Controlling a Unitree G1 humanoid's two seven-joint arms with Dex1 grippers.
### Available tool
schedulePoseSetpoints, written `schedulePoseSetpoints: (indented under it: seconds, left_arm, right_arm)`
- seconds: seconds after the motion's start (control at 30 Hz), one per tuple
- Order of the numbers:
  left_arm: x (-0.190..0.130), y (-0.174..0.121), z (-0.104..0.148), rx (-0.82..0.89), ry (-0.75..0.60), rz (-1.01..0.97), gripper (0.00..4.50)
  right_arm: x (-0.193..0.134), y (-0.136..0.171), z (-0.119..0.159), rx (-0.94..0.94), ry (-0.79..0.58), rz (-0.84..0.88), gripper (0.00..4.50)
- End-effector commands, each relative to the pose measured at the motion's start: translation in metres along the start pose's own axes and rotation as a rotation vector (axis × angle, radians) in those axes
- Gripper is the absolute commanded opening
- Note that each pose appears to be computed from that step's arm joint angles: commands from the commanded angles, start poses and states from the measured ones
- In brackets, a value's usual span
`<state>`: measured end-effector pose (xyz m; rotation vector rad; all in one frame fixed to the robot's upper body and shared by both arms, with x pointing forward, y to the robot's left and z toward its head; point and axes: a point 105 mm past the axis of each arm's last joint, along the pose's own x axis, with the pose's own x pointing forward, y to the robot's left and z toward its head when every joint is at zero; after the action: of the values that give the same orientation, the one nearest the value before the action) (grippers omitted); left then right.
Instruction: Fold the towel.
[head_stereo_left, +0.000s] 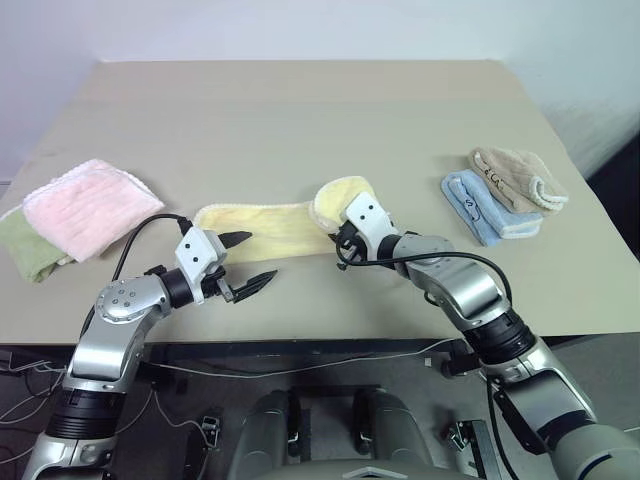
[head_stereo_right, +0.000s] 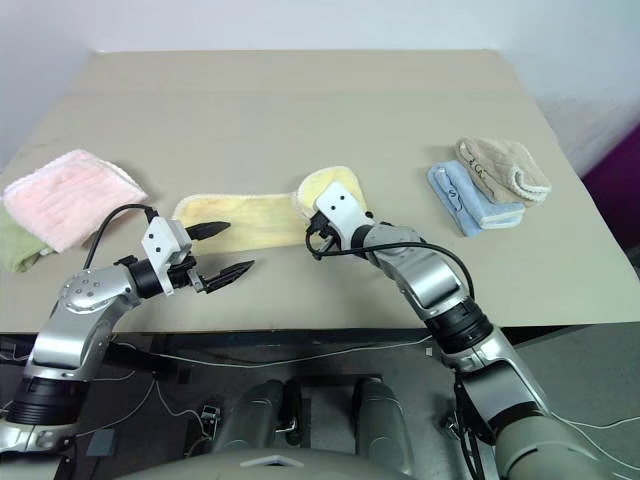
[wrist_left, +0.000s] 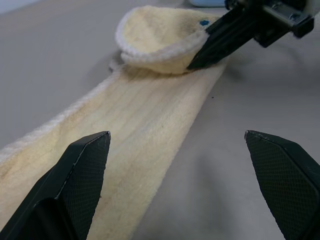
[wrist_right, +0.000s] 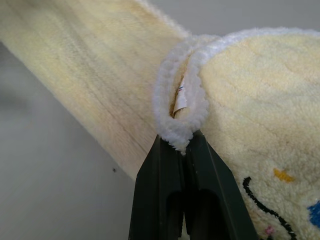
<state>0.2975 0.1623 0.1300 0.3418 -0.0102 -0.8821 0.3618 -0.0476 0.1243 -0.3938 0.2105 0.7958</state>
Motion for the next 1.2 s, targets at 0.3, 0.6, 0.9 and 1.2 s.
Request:
schedulePoseSetpoints:
  seconds: [0.3, 0.6, 0.9, 1.2]
  left_arm:
    - [0.001, -0.011, 0.01, -0.008, -0.04, -0.008, 4.5]
    - [-0.009, -0.014, 0.012, -0.193, -0.12, 0.076, 4.5]
    - [-0.014, -0.007, 0.014, -0.477, -0.204, 0.291, 4.5]
    - [-0.02, 0.002, 0.001, -0.752, -0.226, 0.573, 4.5]
  right_arm:
    - [-0.001, 0.012, 0.022, 0.028, -0.104, 0.068, 1.02]
    - [-0.039, -0.013, 0.042, 0.059, -0.242, 0.035, 3.69]
    - [-0.032, -0.063, 0.044, 0.131, -0.29, -0.108, 1.57]
    - [0.024, -0.048, 0.003, 0.109, -0.194, -0.073, 0.04]
